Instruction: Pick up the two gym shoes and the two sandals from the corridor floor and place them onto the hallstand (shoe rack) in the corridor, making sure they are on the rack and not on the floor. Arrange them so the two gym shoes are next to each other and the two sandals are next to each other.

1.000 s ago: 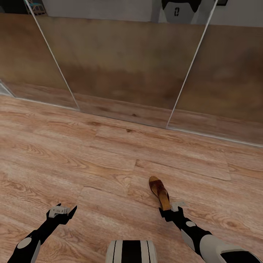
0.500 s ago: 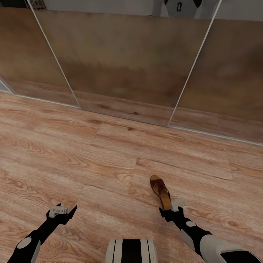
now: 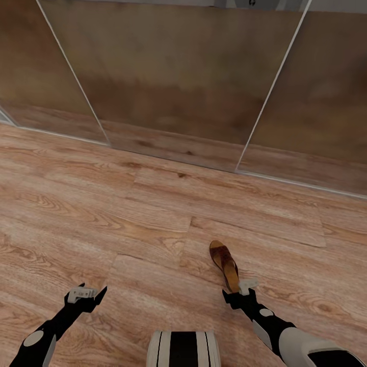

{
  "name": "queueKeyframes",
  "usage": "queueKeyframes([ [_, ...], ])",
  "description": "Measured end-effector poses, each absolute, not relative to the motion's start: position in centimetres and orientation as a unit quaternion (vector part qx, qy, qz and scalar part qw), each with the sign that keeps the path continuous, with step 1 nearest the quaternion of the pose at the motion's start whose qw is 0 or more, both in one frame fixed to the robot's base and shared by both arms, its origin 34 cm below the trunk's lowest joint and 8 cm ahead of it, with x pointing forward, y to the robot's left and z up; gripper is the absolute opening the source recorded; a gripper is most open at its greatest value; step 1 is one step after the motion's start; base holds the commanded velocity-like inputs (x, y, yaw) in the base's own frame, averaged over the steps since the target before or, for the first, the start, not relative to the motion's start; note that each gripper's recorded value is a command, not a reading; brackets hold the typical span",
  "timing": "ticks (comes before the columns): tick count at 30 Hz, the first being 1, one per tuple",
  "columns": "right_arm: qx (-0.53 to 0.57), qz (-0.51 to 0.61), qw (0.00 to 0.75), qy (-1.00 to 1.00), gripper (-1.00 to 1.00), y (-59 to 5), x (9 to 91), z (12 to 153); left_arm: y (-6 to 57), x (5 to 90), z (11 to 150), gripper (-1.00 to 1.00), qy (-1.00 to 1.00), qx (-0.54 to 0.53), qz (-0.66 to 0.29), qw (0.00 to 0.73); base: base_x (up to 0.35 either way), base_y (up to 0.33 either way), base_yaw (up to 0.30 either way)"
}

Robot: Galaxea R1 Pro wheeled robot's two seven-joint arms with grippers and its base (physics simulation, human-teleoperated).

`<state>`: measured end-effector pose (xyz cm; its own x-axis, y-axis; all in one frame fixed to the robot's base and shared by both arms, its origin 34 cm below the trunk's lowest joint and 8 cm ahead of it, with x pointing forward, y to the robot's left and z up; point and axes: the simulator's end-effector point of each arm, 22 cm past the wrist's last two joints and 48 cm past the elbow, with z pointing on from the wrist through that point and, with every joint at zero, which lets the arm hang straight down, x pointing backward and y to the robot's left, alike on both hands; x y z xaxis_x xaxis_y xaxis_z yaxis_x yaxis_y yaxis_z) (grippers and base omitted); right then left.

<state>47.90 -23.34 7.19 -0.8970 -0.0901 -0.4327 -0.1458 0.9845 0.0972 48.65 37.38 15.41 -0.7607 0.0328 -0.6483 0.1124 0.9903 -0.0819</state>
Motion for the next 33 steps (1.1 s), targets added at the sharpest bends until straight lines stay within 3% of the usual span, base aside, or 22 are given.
queueKeyframes([
  [13,-0.06,0.064,0.219,0.972,1.0,-23.4,47.9,7.2,36.2,53.8,19.1,1.0,0.911,0.058,-0.045,0.406,0.0,0.0,0.0],
  [33,-0.051,0.063,0.2,0.976,1.0,-23.6,46.2,5.6,36.1,52.6,17.3,1.0,0.918,0.056,-0.046,0.389,0.0,0.0,0.0],
])
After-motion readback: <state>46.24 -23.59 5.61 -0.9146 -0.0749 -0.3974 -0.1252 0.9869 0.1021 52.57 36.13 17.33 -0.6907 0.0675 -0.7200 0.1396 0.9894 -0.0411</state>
